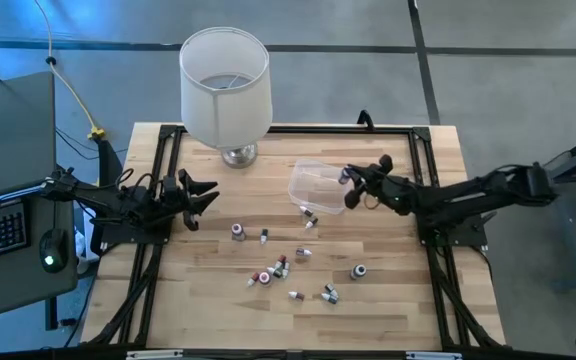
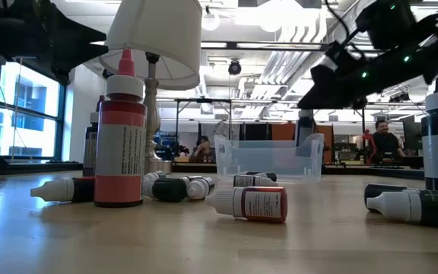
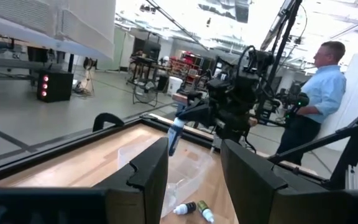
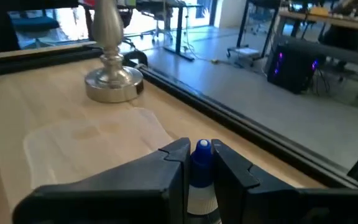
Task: Pick & Place food coloring
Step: Put the large blue food coloring bottle into the transparent bin
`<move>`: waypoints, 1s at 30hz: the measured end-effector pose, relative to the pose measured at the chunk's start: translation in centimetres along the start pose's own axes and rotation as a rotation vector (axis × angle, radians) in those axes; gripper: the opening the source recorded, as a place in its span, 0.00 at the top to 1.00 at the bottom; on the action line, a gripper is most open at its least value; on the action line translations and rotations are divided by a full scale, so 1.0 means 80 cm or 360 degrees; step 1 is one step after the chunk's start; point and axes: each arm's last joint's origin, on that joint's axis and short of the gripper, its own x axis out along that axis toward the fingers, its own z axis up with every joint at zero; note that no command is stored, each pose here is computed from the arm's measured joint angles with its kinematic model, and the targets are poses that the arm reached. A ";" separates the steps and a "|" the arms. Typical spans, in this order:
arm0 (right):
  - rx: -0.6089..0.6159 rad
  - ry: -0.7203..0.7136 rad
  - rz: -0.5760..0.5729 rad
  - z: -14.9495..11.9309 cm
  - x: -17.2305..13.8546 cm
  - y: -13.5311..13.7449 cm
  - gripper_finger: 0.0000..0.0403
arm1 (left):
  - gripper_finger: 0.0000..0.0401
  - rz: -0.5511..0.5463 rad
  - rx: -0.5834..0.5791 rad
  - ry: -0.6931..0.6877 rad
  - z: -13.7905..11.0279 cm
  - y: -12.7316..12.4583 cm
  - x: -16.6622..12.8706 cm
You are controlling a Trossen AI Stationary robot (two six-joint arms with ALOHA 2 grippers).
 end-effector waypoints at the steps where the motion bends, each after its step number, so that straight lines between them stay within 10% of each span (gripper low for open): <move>1: 0.0010 0.0019 -0.0009 -0.003 0.004 -0.001 0.89 | 0.63 -0.0001 0.0000 0.0000 0.000 0.000 0.000; 30: 0.0066 0.0104 0.0040 -0.020 0.018 0.000 0.91 | 0.63 -0.0016 0.0006 0.0012 -0.001 0.000 0.000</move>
